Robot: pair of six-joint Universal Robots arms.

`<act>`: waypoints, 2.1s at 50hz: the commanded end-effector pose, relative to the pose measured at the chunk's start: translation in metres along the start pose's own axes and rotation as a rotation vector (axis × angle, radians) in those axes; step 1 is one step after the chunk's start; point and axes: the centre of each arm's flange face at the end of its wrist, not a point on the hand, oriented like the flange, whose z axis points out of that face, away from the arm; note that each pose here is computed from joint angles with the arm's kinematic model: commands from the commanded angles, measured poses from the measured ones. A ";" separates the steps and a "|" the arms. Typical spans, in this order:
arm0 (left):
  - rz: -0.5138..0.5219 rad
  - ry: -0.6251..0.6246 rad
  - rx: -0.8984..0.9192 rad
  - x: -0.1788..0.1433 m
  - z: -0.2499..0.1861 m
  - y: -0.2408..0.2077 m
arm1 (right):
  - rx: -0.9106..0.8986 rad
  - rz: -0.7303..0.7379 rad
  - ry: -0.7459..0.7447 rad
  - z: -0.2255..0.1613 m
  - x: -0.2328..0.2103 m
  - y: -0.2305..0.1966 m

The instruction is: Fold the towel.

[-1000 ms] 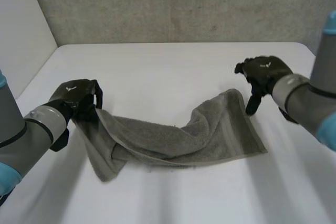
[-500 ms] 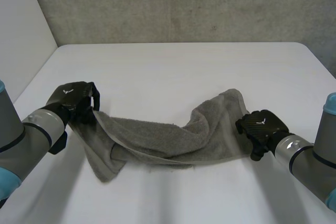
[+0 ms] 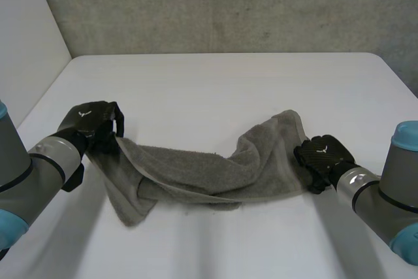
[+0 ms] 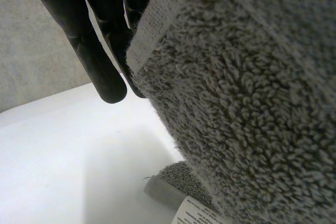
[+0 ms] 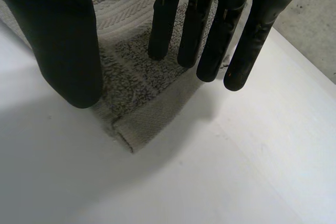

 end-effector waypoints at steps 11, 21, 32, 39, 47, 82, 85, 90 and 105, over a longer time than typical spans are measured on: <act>-0.002 0.002 -0.003 0.000 0.000 0.001 | 0.060 -0.023 0.036 0.015 0.008 -0.011; -0.004 0.001 -0.010 0.000 -0.001 0.003 | 0.052 -0.024 0.024 0.036 0.007 -0.004; -0.002 0.001 -0.012 0.001 -0.003 0.002 | 0.180 -0.005 0.150 0.014 0.047 -0.054; 0.025 0.005 0.116 0.006 -0.027 -0.036 | 0.265 0.049 0.236 -0.049 0.084 -0.113; 0.073 -0.001 0.251 0.010 -0.066 -0.083 | 0.146 0.000 0.244 -0.105 0.105 -0.140; 0.504 -0.054 0.335 0.001 0.058 -0.147 | 0.204 -0.256 0.409 -0.008 0.122 -0.197; 0.508 -0.121 0.639 0.006 0.050 -0.214 | 0.518 -0.211 0.603 -0.020 0.153 -0.254; 0.408 -0.211 0.969 0.006 0.021 -0.277 | 0.821 -0.198 0.774 -0.055 0.169 -0.295; 0.233 -0.119 0.560 -0.001 0.048 -0.135 | 0.563 -0.168 0.434 -0.009 0.108 -0.196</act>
